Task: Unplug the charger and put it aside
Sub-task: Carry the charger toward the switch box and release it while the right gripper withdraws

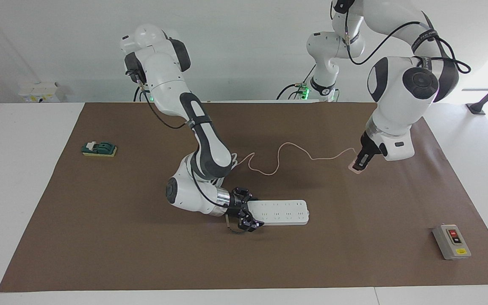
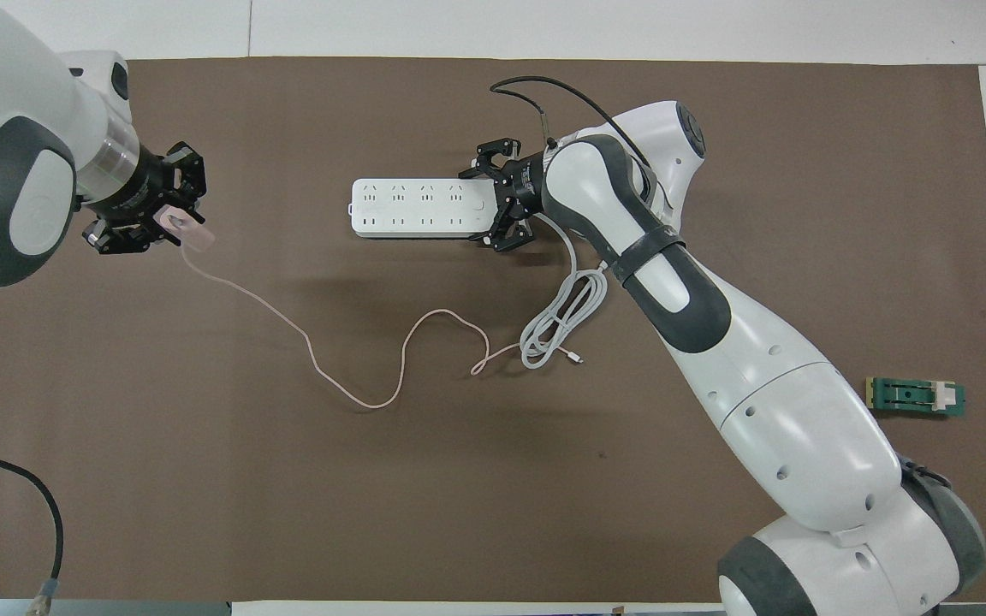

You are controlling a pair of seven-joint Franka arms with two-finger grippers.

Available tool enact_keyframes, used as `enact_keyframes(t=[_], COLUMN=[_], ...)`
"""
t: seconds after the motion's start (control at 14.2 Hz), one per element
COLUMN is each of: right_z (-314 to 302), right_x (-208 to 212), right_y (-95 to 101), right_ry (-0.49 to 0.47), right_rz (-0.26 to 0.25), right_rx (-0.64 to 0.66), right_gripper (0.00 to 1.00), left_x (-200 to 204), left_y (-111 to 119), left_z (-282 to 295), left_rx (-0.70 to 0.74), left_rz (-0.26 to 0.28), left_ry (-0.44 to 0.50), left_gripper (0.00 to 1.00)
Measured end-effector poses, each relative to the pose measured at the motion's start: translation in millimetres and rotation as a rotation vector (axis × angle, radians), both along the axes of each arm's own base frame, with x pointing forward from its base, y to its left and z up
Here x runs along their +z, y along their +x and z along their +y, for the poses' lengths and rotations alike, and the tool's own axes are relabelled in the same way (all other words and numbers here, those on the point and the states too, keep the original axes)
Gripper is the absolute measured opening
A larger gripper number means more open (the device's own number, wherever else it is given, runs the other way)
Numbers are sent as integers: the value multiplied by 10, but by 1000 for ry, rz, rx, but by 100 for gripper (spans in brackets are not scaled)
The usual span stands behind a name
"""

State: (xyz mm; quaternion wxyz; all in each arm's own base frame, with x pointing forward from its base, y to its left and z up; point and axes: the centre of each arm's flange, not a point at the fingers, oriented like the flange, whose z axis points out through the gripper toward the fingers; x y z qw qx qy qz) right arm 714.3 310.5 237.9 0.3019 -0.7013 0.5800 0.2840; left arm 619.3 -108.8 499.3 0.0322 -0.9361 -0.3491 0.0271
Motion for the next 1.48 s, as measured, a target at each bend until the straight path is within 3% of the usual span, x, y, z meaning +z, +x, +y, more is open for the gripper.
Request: enact_keyframes(t=[0.49, 0.57, 0.78, 1.13, 1.48], right_z=[-439, -608, -987, -1399, -2036], right_x=[726, 957, 1470, 2240, 2599], right_y=[134, 133, 29, -255, -487], right_ry=[8, -16, -144, -303, -372], right_rz=[-28, -32, -30, -92, -196], right_rx=[26, 51, 159, 329, 574], right_gripper=[100, 100, 100, 100, 100], left_x=[28, -122, -410, -779, -1139], left_y=[-414, -466, -471, -560, -823], left_z=[1543, 1648, 1636, 1525, 1446], left_rx=[-577, -665, -853, -1024, -986], left_rz=[62, 82, 57, 26, -37], left_ry=[-67, -86, -90, -98, -150], left_gripper=[33, 33, 33, 33, 33])
